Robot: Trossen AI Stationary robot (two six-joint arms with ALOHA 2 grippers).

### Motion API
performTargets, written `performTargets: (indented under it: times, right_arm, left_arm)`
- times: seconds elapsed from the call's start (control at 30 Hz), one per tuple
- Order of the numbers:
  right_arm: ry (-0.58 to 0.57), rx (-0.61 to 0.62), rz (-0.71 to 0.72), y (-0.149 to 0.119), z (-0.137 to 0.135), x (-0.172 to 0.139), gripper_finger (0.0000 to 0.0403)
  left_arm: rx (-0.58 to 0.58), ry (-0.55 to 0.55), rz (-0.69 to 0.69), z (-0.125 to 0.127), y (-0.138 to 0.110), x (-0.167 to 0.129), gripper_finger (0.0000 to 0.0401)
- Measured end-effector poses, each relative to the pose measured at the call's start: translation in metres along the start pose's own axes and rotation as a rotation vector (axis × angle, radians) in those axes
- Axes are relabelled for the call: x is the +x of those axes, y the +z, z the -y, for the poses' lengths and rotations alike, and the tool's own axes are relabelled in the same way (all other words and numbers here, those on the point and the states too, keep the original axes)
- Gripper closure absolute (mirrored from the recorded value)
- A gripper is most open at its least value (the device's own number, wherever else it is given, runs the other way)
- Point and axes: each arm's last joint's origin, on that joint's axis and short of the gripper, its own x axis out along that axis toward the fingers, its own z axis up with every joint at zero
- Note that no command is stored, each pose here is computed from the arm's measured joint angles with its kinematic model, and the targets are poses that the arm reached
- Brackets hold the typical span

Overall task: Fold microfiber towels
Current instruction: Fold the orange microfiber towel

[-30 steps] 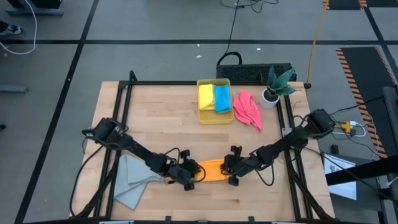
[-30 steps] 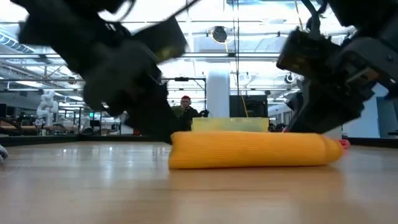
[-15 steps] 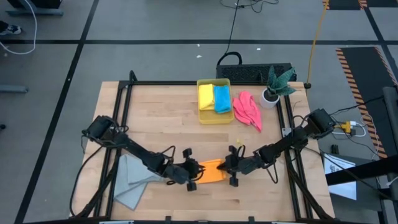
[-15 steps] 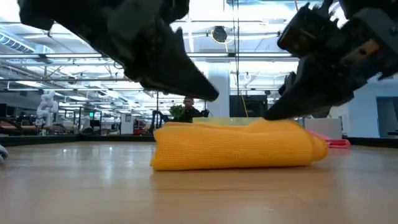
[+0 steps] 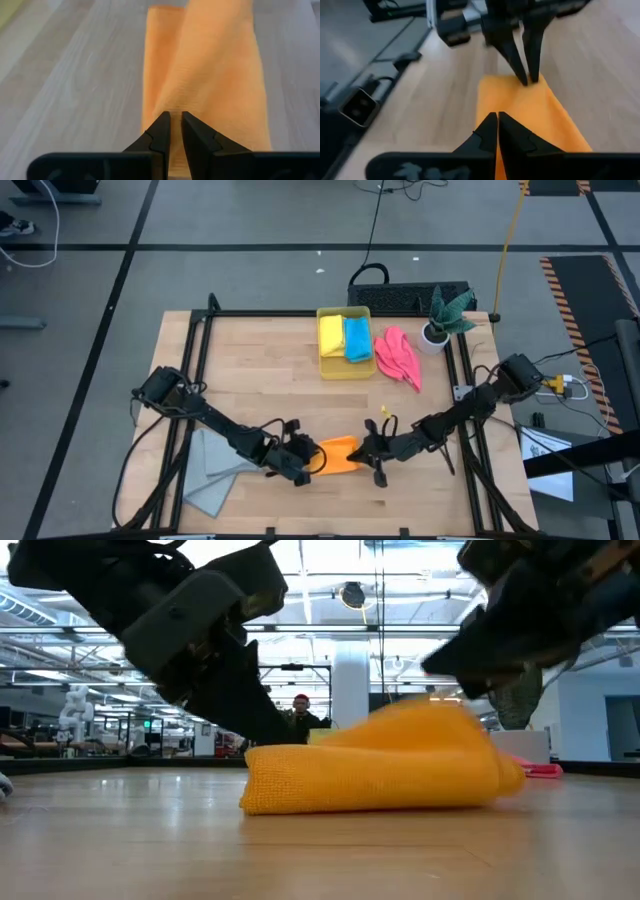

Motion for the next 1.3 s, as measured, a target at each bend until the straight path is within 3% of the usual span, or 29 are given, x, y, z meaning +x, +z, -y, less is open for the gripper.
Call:
performTargets:
  times: [0.27, 0.47, 0.67, 0.77, 1.0, 1.17, 1.3]
  right_arm:
    - [0.054, -0.036, 0.084, 0.02, -0.011, -0.016, 0.0397]
    - [0.002, -0.018, 0.008, 0.002, -0.001, -0.002, 0.0397]
    - [-0.082, 0.023, -0.084, -0.02, 0.019, 0.017, 0.0397]
    - [-0.11, 0.027, -0.112, -0.026, 0.026, 0.021, 0.0397]
    - [-0.146, 0.026, -0.178, -0.032, 0.031, 0.02, 0.0397]
    - [-0.18, -0.045, -0.213, -0.024, 0.032, 0.01, 0.0397]
    - [-0.24, -0.047, -0.163, -0.004, 0.031, -0.007, 0.0397]
  left_arm:
    - [0.002, 0.052, 0.011, -0.002, -0.001, 0.0, 0.035]
    - [-0.011, 0.155, 0.066, -0.006, 0.003, -0.003, 0.035]
    - [0.0, 0.084, 0.104, 0.004, 0.006, -0.007, 0.035]
    - [0.032, 0.009, 0.039, 0.005, 0.001, -0.004, 0.035]
    - [0.001, 0.081, -0.077, -0.001, -0.017, 0.007, 0.035]
    - [-0.012, 0.073, -0.077, 0.001, -0.019, 0.008, 0.035]
    - [-0.003, 0.035, -0.045, 0.007, -0.017, 0.004, 0.035]
